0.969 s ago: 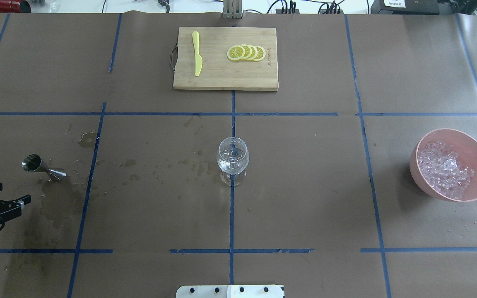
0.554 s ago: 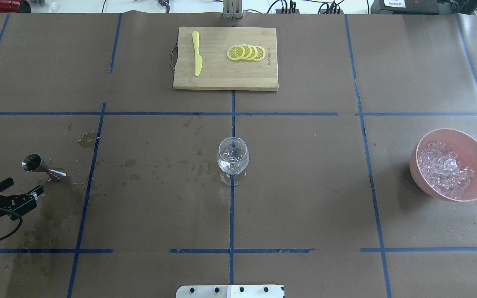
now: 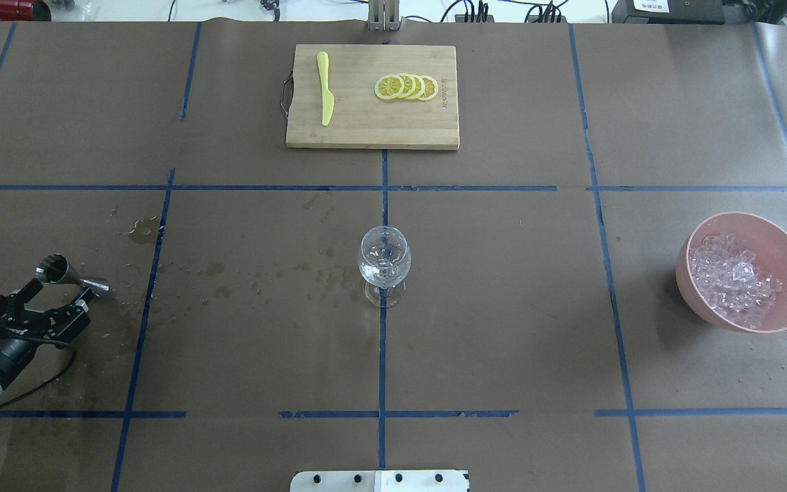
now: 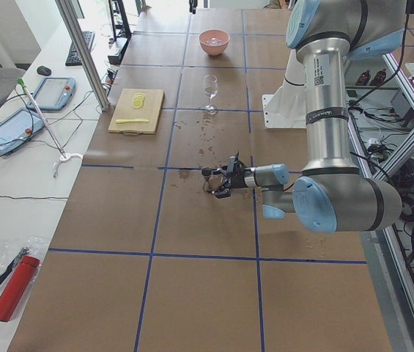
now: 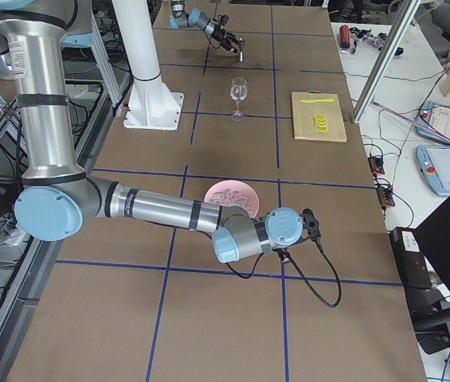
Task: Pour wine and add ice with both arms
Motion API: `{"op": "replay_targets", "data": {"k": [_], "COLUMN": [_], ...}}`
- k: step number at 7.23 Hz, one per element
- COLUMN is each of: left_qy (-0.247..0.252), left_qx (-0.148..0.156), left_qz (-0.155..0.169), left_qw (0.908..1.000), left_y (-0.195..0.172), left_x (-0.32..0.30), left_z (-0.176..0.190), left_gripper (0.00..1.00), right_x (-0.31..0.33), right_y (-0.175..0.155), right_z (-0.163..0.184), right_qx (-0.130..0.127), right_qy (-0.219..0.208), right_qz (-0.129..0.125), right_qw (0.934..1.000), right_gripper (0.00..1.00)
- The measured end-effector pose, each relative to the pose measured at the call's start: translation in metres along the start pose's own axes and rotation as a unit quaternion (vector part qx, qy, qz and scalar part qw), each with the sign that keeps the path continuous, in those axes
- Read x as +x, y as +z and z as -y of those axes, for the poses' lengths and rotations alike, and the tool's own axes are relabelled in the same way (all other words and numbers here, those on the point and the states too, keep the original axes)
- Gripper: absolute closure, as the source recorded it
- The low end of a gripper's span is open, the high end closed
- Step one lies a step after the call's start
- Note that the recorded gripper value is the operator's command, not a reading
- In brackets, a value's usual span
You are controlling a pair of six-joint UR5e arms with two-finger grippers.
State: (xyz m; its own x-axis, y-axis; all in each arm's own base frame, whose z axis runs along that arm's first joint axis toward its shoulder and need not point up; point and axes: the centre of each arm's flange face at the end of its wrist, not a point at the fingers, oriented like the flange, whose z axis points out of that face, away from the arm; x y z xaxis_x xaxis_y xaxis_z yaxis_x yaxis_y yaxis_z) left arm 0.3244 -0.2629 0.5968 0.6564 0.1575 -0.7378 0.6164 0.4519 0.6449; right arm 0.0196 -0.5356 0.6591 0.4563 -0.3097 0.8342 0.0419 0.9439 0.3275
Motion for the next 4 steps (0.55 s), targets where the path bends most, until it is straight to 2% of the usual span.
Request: {"op": "replay_targets", "data": {"k": [1, 4], "left_qy": [0.003, 0.004], "left_qx": [0.021, 0.044], "left_qz": [0.011, 0.022], "left_qw": [0.9997, 0.9988], "left_y": [0.003, 0.016], "left_x": [-0.001, 0.007], "left_z": [-0.001, -0.013], "left_gripper": [0.11, 0.17], "right_x": [0.0, 0.001], "right_y": [0.0, 0.001], "right_z": [-0.001, -0.006], "right_qx": [0.0, -0.002], "right_qy": [0.001, 0.003], "right_qz": [0.003, 0.008], "right_qw": [1.0, 1.0], "right_gripper": [0.0, 0.0]}}
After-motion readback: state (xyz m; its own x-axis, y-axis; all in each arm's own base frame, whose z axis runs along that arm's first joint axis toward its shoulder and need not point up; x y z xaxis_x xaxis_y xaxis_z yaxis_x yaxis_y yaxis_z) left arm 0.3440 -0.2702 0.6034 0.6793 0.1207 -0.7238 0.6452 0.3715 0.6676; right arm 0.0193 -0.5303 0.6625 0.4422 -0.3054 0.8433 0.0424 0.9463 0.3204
